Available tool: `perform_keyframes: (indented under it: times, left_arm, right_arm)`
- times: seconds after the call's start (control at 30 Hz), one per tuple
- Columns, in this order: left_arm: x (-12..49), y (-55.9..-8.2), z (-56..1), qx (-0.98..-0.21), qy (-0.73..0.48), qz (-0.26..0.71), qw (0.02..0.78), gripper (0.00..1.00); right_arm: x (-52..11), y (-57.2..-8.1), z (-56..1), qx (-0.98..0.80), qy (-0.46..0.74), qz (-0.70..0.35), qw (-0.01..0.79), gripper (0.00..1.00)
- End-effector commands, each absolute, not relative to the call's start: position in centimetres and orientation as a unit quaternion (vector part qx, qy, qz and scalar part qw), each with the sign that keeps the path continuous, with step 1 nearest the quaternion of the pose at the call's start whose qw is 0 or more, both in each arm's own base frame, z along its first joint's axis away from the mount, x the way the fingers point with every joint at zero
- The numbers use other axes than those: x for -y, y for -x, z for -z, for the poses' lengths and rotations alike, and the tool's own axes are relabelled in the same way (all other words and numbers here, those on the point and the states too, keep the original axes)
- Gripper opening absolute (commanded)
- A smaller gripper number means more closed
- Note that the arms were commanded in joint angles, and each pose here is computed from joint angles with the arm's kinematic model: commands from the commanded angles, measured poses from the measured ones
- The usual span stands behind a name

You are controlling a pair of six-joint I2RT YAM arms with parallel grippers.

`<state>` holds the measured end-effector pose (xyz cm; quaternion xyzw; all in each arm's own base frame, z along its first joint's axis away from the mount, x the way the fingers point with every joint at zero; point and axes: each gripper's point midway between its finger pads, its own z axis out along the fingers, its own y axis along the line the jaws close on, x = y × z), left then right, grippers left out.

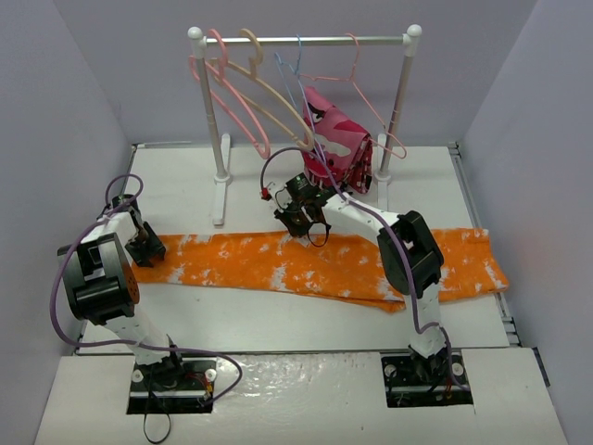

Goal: Place the trousers on the hanger
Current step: Fold the trousers at the center of the board.

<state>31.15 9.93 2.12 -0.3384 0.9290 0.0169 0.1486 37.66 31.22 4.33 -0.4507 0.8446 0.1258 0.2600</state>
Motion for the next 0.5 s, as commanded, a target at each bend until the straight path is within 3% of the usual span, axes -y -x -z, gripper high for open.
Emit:
perform_keyframes:
  times: [0.0,0.07,0.23,0.37,0.47]
  left_arm:
    - [-10.5,-31.0,-0.9,-0.932,0.332,-0.037,0.138,0.33]
    - [-10.4,-31.0,-0.9,-0.933,0.330,-0.036,0.137,0.33]
    - [-10.1,-31.1,-0.9,-0.934,0.328,-0.035,0.134,0.33]
    - [-10.0,-31.2,-0.9,-0.934,0.328,-0.034,0.135,0.33]
    - [-9.8,-31.2,-0.7,-0.935,0.330,-0.029,0.130,0.33]
  right_arm:
    - [-29.1,-40.2,-6.1,-0.861,0.412,-0.084,0.288,0.16]
    - [-28.2,-40.1,-7.3,-0.865,0.395,-0.077,0.299,0.29]
    - [-23.7,-40.4,-11.6,-0.888,0.302,-0.031,0.345,0.47]
    - [-17.7,-39.8,-13.6,-0.910,0.180,0.024,0.372,0.50]
    - [-10.0,-38.6,-14.9,-0.916,0.007,0.082,0.392,0.56]
